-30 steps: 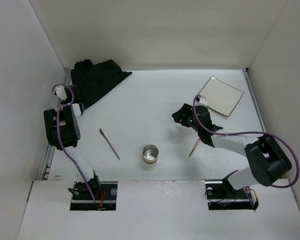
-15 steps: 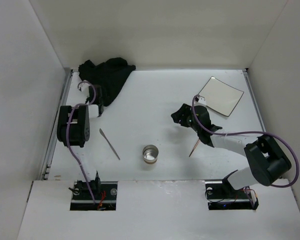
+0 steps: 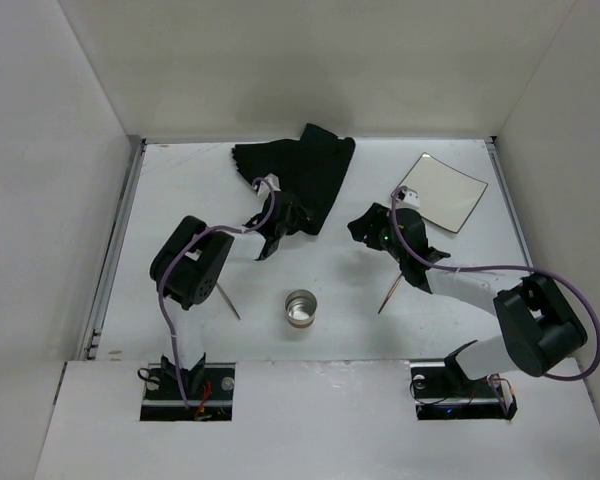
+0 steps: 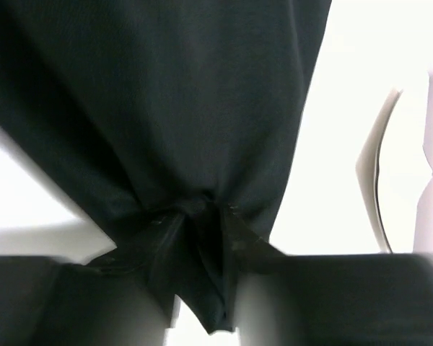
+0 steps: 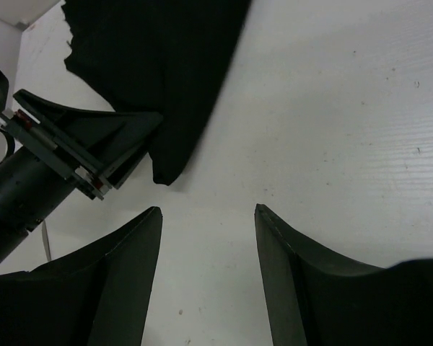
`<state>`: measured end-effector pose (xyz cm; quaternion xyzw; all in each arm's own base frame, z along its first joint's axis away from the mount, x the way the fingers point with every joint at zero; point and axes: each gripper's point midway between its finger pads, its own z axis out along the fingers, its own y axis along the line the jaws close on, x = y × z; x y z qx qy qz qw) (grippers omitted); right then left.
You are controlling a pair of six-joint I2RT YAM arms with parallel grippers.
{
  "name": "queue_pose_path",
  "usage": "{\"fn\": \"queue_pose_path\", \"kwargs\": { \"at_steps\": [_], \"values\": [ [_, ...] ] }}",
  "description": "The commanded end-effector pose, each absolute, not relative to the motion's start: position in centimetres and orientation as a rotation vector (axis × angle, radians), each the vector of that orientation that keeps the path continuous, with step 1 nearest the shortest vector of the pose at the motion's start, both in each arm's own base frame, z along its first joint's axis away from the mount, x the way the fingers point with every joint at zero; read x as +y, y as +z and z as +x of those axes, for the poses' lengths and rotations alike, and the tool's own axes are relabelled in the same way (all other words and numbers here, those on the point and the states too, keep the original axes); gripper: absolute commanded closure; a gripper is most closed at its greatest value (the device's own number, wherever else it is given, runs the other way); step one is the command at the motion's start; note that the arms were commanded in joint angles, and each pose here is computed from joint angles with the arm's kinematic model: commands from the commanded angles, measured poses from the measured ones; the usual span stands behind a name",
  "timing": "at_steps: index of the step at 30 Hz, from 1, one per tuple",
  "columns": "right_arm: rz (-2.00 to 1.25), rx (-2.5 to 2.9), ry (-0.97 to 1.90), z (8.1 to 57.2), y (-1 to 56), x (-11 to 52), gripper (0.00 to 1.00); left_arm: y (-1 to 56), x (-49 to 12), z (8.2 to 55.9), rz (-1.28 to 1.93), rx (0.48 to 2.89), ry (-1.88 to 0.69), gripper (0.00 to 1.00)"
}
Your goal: Set the dinner table for one person
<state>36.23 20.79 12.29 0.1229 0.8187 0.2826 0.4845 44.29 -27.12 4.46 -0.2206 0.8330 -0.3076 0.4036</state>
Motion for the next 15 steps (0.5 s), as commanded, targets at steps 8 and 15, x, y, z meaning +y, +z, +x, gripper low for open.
{"fn": "queue_pose_path", "kwargs": {
  "at_steps": [8,15],
  "values": [
    [0.271,1.933,0.659,37.1,14.0,20.2,0.41,14.1,-27.2,41.2,-0.411,1.948,-0.833,0.20],
    [0.165,1.979,0.631,37.5,13.9,22.4,0.83,16.5,-21.0,39.3,-0.416,1.816,-0.656,0.00]
  ]
}}
